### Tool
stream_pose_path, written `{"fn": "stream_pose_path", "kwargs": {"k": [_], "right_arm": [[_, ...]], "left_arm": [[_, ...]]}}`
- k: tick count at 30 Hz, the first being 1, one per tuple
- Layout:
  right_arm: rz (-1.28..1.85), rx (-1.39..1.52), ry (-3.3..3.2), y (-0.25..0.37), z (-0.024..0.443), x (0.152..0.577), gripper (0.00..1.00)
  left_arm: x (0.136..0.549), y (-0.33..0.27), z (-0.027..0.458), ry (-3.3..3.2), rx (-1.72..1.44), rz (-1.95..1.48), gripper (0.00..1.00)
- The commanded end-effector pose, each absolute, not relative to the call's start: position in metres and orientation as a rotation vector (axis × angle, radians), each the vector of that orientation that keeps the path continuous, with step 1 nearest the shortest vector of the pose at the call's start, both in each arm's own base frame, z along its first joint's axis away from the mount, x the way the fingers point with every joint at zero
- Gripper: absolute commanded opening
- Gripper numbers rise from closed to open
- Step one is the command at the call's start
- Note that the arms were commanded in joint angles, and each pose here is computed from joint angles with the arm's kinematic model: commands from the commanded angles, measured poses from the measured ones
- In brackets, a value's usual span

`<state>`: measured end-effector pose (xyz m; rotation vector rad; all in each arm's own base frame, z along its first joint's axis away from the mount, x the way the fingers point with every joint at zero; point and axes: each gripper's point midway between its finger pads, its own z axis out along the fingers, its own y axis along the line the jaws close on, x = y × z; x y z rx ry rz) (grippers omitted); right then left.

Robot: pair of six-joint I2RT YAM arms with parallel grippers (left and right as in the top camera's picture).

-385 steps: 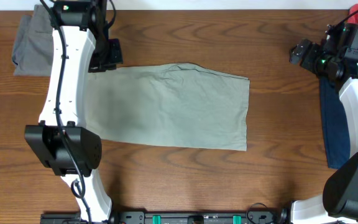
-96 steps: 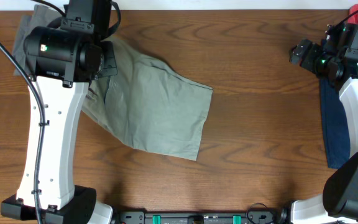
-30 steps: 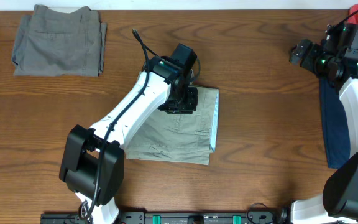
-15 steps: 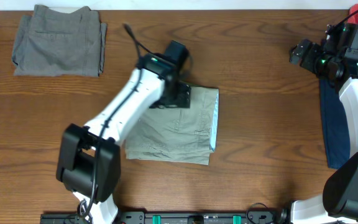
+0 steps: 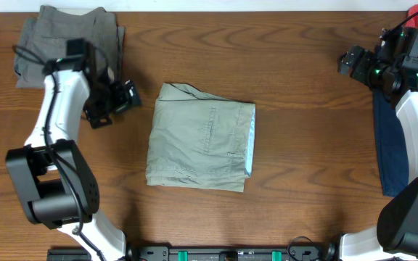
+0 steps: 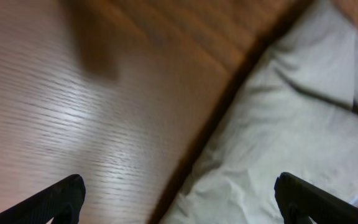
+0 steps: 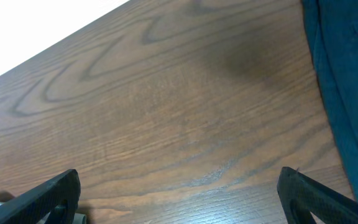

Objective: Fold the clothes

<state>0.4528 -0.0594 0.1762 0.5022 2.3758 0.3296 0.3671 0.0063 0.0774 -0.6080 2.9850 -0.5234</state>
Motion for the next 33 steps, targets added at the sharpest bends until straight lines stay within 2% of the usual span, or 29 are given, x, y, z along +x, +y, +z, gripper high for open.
{"fn": "stream_pose_path", "kwargs": {"k": [1,7,18,21,22,24,25,26,33], "right_arm": [[0.339,0.500,2.373,-0.057,0.178,0.454,0.99],[0.339,0.500,2.373,-0.057,0.178,0.454,0.99],[0.339,0.500,2.373,-0.057,0.178,0.454,0.99],[0.339,0.500,2.373,-0.057,0.178,0.454,0.99],[0.339,0.500,2.373,-0.057,0.178,0.454,0.99],[0.339,0.500,2.373,-0.056,0.178,0.454,0.99],[0.339,0.500,2.373,-0.057,0.178,0.454,0.99],[0.339,0.500,2.373,-0.057,0.178,0.454,0.99],[0.339,0.500,2.373,-0.057,0.178,0.454,0.99]], "left_arm": [[0.355,-0.023,0.075,2.950,-0.419,-0.844,0.98],[0.338,-0.050,0.048,2.919,-0.373,-1.025,0.98],[0.320,-0.087,0.018,2.941,-0.208,-1.035,1.00],[0.326,-0.094,0.018,2.918,-0.171,-1.027,0.76],[0.328,-0.094,0.018,2.910,-0.171,-1.023,0.64],[0.334,-0.093,0.018,2.897,-0.180,-1.001,0.26],[0.337,-0.092,0.018,2.893,-0.192,-0.991,0.14],[0.339,-0.090,0.018,2.894,-0.202,-0.971,0.06],[0.371,-0.070,0.038,2.880,-0.206,-0.770,0.06]]}}
